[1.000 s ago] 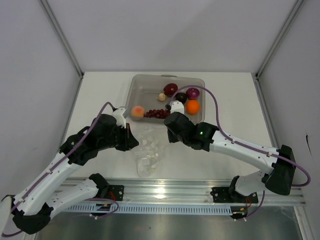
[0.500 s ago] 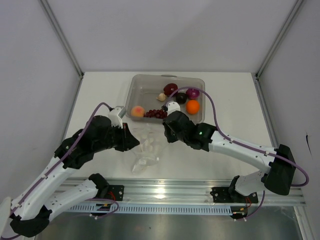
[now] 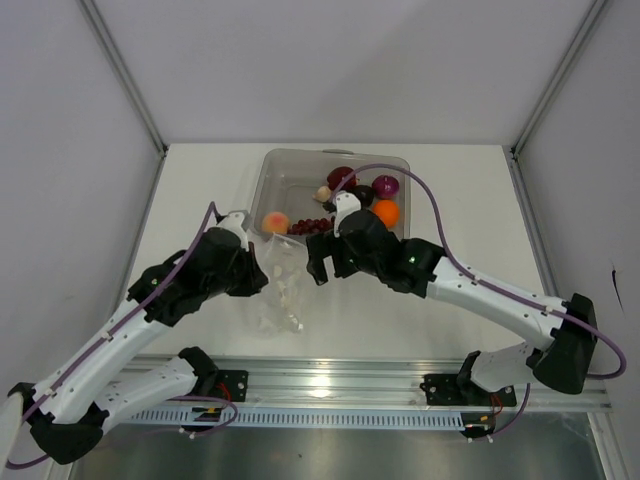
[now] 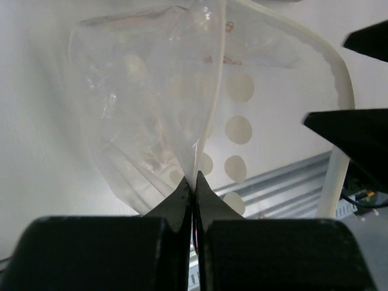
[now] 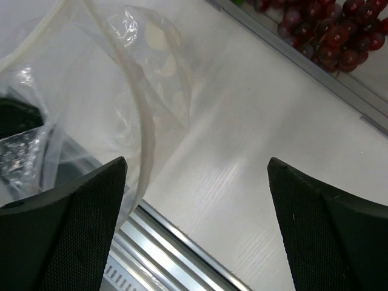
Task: Place the food in the zip-top bag and seal the zipper
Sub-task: Open the zipper of the food storage bag, then pick up the fake fruit from the bin.
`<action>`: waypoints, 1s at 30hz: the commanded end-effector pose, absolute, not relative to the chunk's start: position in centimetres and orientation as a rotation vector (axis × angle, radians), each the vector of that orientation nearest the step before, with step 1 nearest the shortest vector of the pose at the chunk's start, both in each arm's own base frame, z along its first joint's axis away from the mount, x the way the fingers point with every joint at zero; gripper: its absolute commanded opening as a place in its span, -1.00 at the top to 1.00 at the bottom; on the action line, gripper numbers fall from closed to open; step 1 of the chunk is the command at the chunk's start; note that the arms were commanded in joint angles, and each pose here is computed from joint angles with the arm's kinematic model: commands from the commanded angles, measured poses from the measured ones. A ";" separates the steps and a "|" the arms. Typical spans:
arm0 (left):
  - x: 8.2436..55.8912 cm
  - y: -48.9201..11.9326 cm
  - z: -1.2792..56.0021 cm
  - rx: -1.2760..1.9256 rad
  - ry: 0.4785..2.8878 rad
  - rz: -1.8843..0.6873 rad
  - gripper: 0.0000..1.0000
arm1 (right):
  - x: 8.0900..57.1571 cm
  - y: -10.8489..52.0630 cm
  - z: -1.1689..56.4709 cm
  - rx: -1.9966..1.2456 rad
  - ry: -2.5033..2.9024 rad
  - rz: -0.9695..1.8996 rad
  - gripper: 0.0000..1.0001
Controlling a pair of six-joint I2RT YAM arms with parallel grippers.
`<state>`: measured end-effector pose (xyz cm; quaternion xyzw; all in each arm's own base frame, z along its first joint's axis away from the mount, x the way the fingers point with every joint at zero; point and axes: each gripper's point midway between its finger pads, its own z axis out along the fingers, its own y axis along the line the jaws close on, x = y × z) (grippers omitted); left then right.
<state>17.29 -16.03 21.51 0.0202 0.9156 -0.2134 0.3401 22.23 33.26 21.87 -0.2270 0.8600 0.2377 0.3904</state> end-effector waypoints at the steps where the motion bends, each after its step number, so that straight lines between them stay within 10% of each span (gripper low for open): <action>1: 17.9 -14.1 20.9 -0.039 2.383 -0.430 0.99 | 21.9 33.2 28.7 -0.529 2.033 0.745 -0.99; 20: 17.2 -8.4 24.4 -0.217 2.305 -0.201 0.99 | 40.2 28.8 20.9 -0.132 2.227 0.718 -0.99; 30: 18.4 -9.7 23.0 -0.177 2.329 -0.185 0.99 | 42.0 30.0 13.1 -0.107 2.386 0.621 -0.99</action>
